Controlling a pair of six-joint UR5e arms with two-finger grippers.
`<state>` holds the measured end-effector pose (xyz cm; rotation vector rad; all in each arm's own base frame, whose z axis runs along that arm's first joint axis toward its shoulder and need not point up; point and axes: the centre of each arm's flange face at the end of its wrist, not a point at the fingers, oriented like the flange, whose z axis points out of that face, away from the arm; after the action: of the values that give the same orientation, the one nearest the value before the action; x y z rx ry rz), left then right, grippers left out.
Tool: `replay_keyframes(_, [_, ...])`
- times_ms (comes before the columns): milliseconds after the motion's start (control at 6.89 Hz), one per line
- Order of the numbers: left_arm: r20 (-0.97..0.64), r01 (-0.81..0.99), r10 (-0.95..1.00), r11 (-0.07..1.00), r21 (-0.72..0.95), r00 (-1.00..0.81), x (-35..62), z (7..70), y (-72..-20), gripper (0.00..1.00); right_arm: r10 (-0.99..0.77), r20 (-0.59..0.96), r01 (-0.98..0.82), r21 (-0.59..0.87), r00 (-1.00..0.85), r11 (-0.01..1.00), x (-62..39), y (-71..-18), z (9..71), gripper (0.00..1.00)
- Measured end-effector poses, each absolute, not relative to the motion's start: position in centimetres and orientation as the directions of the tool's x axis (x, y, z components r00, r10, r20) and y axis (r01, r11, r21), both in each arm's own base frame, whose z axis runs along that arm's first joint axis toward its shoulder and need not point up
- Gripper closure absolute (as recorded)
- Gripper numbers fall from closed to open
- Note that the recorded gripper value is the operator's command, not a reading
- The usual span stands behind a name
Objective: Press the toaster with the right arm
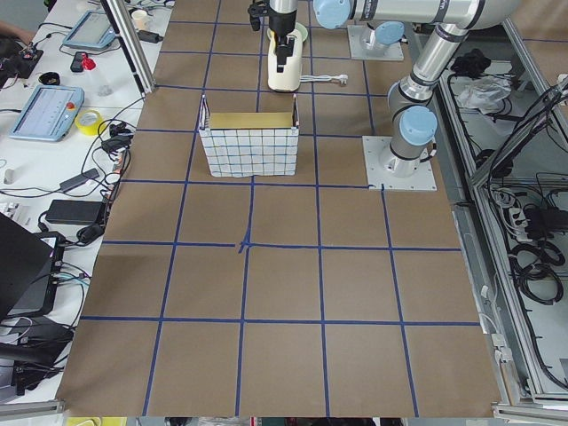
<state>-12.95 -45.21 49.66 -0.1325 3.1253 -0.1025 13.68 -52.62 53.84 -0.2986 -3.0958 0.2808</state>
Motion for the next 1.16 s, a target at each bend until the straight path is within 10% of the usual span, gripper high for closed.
replay_keyframes(1161, [-0.009,-0.084,-0.085,0.994,-0.066,-0.996,-12.96,49.66,-45.21,0.0,0.158,-0.004,0.156,-0.17,-0.987,0.973,14.38,-52.44,53.18,0.0])
